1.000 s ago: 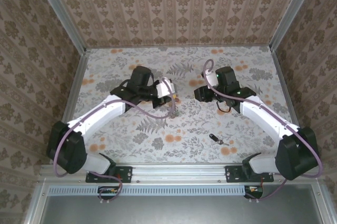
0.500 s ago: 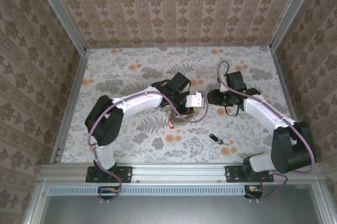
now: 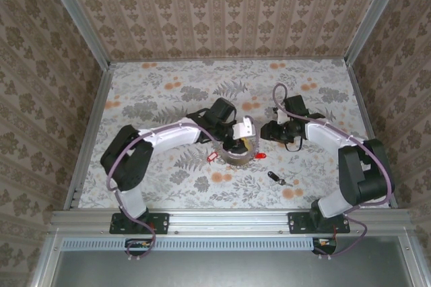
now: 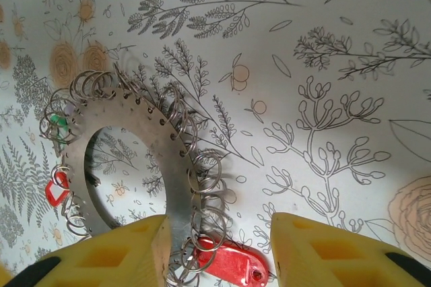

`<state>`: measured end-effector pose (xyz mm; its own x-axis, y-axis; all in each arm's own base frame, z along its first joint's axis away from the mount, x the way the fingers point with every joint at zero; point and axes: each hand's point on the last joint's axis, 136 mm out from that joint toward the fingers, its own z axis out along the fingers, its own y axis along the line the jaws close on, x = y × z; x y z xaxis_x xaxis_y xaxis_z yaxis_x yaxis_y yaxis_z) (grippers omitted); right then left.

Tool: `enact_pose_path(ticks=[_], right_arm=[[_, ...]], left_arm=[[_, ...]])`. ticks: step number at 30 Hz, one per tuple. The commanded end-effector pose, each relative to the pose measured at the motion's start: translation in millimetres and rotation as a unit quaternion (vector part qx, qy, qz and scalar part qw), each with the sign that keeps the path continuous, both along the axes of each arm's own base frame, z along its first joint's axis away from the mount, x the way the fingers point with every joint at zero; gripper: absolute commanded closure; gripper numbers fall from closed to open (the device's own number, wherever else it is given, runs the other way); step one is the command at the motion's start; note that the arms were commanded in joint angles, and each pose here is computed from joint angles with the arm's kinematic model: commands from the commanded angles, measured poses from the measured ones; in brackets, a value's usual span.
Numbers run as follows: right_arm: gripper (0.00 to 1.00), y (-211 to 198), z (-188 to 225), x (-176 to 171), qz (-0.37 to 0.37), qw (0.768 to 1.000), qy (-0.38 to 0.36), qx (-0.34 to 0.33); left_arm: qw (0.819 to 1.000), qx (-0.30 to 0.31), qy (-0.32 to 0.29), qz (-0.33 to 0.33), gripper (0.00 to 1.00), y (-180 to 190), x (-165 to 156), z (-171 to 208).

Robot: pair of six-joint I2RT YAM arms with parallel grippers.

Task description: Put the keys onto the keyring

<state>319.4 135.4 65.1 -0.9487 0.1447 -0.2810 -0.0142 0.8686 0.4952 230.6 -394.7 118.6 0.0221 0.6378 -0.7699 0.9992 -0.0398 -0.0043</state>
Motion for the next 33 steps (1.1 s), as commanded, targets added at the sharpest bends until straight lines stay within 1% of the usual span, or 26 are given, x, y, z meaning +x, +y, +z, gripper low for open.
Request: enact_pose_path(ticks=[1, 3, 5, 7, 10, 14, 18, 22, 25, 30, 33], right_arm=[[0.53, 14, 1, -1, 0.026, 0.999, 0.004, 0.028], [0.53, 21, -4, -2, 0.039, 0.999, 0.014, 0.026], [0.53, 27, -8, -1, 0.047, 0.999, 0.014, 0.023], [0.53, 31, -12, 2, 0.053, 0.998, 0.014, 0.017], [0.54, 41, -17, 2, 0.076, 0.997, 0.022, 0.019], [0.56, 45, -28, 5, 0.081, 0.996, 0.027, 0.01], [0.56, 46, -40, 2, 0.086, 0.995, 0.046, 0.006], [0.57, 51, -48, -1, 0.094, 0.994, 0.055, 0.015], [0.59, 57, -51, -4, 0.103, 0.992, 0.062, 0.025], [0.64, 65, -49, -2, 0.104, 0.992, 0.049, 0.049], [0.68, 75, -42, -1, 0.116, 0.989, 0.035, 0.082]], left_arm=[[0.995, -0.089, 0.01, 0.039, 0.64, 1, 10, 46], [0.99, -0.109, 0.021, 0.082, 0.64, 12, 18, 50], [0.983, -0.119, 0.049, 0.128, 0.64, 25, 25, 47], [0.975, -0.107, 0.082, 0.179, 0.64, 39, 30, 36], [0.964, -0.08, 0.127, 0.217, 0.64, 52, 24, 20], [0.948, -0.063, 0.18, 0.254, 0.64, 61, 14, 4], [0.932, -0.023, 0.229, 0.281, 0.64, 69, 5, -19], [0.915, 0.019, 0.276, 0.295, 0.65, 68, 1, -45], [0.907, 0.038, 0.297, 0.296, 0.68, 64, -3, -61], [0.889, 0.069, 0.324, 0.316, 0.74, 67, -5, -89], [0.885, 0.077, 0.33, 0.321, 0.75, 68, -6, -97]])
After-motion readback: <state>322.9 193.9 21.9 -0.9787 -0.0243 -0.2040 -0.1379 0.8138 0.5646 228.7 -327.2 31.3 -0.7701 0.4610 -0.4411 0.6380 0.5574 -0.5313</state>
